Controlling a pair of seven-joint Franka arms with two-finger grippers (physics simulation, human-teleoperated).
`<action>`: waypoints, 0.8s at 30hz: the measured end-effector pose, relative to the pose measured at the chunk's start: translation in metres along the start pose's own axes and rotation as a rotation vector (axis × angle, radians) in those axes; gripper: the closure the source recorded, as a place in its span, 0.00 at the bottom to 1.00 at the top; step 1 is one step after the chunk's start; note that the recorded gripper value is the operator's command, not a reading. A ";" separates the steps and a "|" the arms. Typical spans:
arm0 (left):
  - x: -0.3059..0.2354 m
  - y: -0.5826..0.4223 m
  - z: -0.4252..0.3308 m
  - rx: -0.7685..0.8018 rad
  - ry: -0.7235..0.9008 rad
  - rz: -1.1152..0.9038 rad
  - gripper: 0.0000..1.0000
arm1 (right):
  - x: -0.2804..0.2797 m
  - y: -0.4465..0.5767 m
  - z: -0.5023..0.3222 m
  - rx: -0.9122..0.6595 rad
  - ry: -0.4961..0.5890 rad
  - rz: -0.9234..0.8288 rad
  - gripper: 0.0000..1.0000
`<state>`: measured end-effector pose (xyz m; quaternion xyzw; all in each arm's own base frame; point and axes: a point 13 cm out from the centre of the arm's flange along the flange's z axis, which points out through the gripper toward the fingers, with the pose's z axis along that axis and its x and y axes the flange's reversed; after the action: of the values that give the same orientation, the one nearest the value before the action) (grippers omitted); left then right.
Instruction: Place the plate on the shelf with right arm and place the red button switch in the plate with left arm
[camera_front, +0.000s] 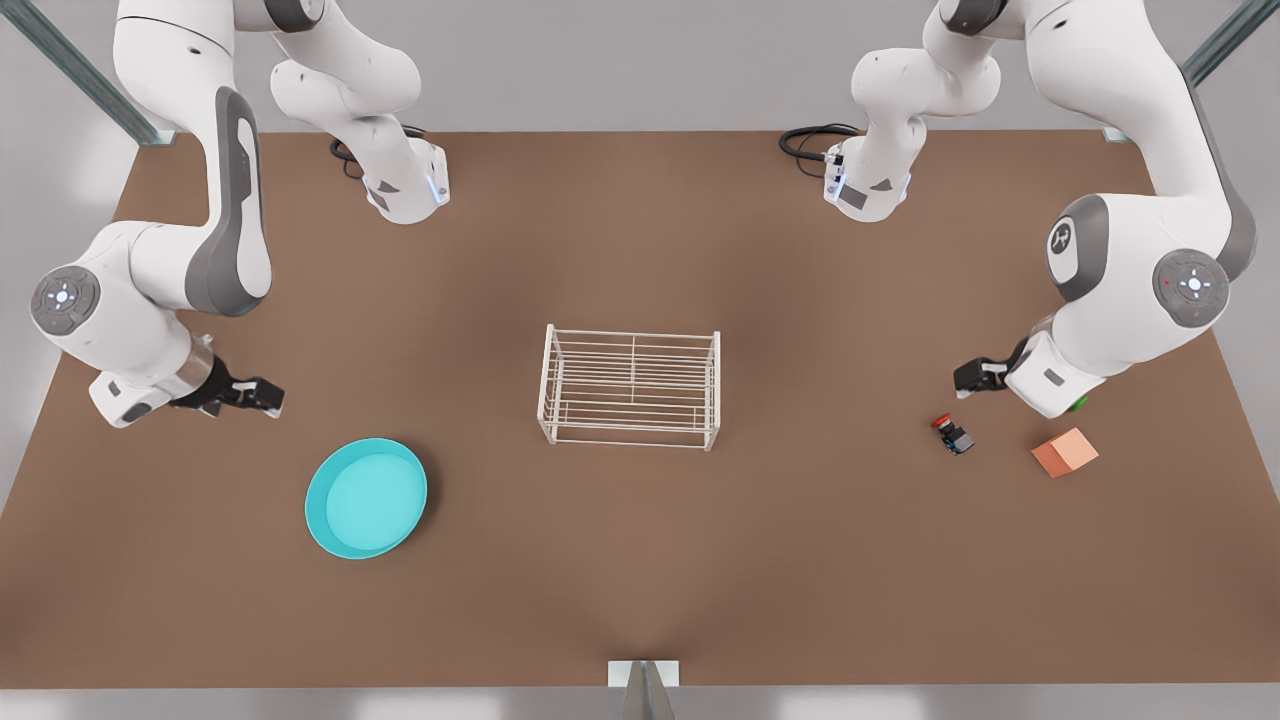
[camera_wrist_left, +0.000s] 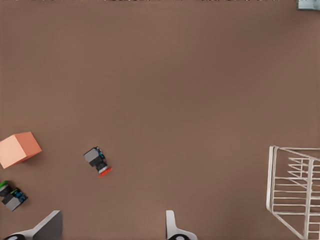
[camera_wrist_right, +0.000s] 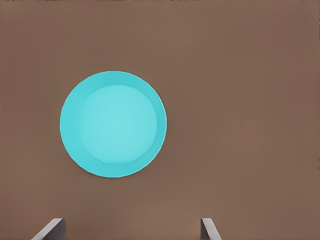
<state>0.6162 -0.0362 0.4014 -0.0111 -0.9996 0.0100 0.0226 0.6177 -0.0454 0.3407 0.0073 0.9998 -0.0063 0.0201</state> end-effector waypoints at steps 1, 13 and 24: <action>-0.001 0.000 0.000 0.000 -0.004 0.001 0.00 | -0.002 0.000 0.001 0.001 -0.004 -0.002 0.00; 0.013 0.019 0.018 -0.044 0.049 0.001 0.00 | -0.064 0.010 0.087 0.061 0.035 -0.049 0.00; 0.016 0.021 0.021 -0.049 0.060 0.004 0.00 | -0.089 -0.028 0.238 -0.033 0.104 0.030 0.00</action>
<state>0.5998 -0.0154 0.3809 -0.0139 -0.9984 -0.0147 0.0524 0.7156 -0.0774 0.1071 0.0225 0.9992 0.0107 -0.0318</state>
